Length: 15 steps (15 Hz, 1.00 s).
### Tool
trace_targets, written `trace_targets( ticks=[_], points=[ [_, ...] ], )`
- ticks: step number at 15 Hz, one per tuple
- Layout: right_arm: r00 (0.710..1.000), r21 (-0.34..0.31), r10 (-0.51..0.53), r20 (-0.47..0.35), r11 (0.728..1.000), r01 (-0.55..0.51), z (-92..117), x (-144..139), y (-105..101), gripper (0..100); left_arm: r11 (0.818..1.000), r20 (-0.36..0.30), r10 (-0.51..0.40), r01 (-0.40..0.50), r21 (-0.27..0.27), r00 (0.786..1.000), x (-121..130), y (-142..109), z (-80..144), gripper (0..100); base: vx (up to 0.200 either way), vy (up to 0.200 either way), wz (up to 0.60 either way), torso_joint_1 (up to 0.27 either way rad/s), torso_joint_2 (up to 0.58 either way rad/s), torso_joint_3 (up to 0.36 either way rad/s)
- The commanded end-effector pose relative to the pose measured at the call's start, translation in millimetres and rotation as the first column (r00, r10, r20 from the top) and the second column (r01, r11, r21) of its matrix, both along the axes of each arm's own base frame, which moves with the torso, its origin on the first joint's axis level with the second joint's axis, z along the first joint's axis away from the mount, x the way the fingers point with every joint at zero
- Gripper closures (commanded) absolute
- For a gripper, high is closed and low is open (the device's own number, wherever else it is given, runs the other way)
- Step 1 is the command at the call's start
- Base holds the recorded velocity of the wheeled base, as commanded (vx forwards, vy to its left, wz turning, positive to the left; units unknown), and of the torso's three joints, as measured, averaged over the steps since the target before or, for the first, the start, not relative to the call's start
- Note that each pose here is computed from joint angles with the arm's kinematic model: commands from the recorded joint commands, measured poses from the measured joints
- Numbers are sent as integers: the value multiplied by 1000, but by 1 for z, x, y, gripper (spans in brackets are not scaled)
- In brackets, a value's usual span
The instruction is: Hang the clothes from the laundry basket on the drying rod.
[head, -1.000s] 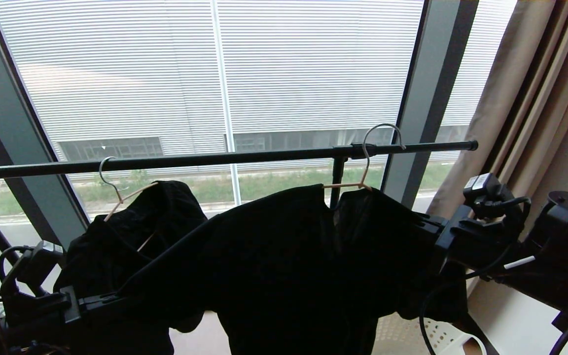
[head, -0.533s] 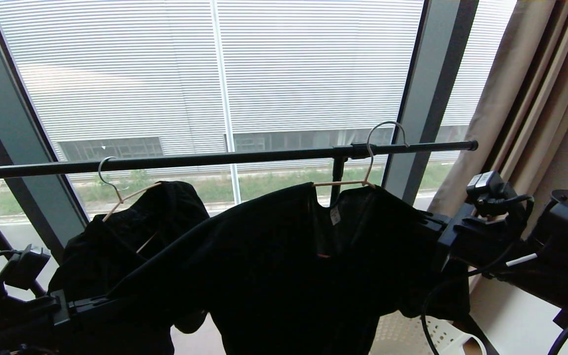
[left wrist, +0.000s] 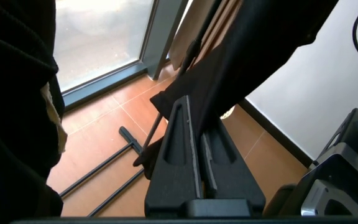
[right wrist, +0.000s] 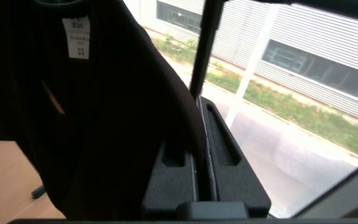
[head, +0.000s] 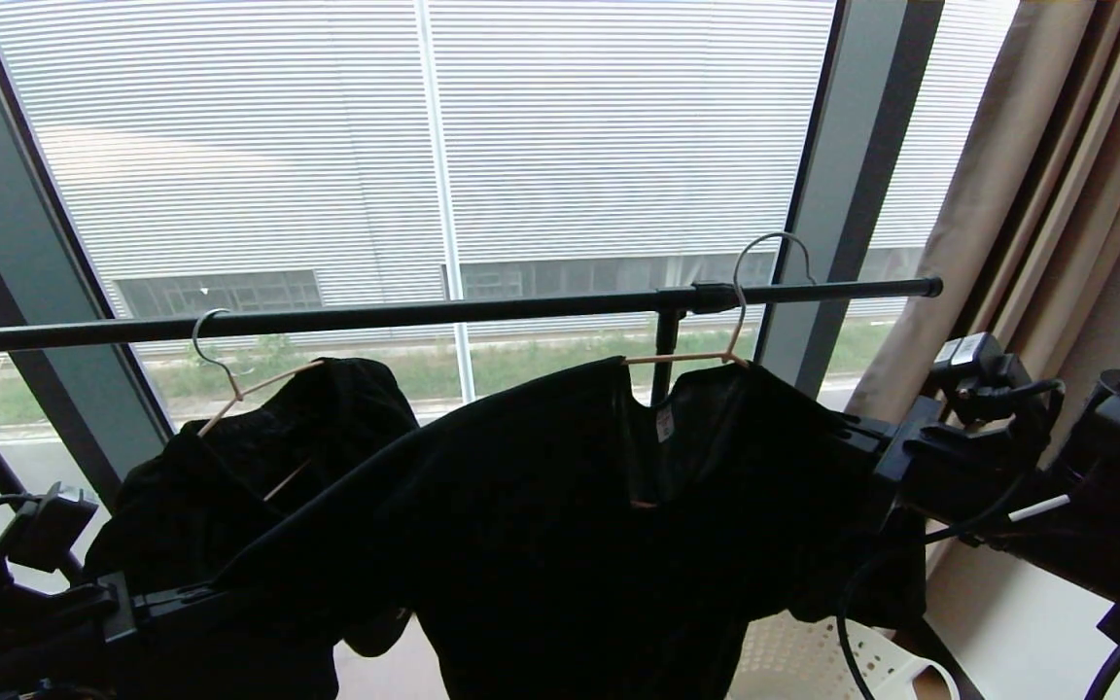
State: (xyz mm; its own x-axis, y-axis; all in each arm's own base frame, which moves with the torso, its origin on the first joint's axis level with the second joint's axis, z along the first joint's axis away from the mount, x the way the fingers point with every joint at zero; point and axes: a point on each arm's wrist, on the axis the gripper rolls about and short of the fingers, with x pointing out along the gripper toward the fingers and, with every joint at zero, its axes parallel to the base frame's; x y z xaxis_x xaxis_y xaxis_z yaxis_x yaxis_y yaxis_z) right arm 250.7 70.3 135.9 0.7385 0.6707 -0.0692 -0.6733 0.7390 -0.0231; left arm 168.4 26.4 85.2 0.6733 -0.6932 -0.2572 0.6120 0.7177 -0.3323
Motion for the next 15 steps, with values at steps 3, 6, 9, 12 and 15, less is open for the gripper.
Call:
trace_targets(
  ticks=[3, 6, 9, 12, 15],
  points=[
    [1000, -1, -6, -5, 1000, 6, -1, 1, -2, 100, 1000, 4, -6, 6, 0, 1000, 2, -1, 1, 100, 0, 0, 0, 0, 0, 0],
    [1000, 3, -4, 0, 1000, 4, 1, 0, -2, 100, 1000, 5, -7, 7, 1, 1000, 2, -1, 1, 100, 0, 0, 0, 0, 0, 0],
    [1000, -3, -3, -10, 1000, 3, -3, 1, -1, 100, 1000, 42, -26, 25, 18, 999, 4, -3, 4, 100, 0, 0, 0, 0, 0, 0],
    [1000, -3, -4, -9, 1000, 4, -2, 1, -1, 100, 999, 78, -38, 35, 35, 996, 5, -4, 6, 0, 0, 0, 0, 0, 0, 0],
    [1000, -5, 0, -16, 1000, 0, -4, 1, 0, 100, 999, 71, -33, 31, 31, 997, 4, -3, 5, 0, 0, 0, 0, 0, 0, 0]
  ],
)
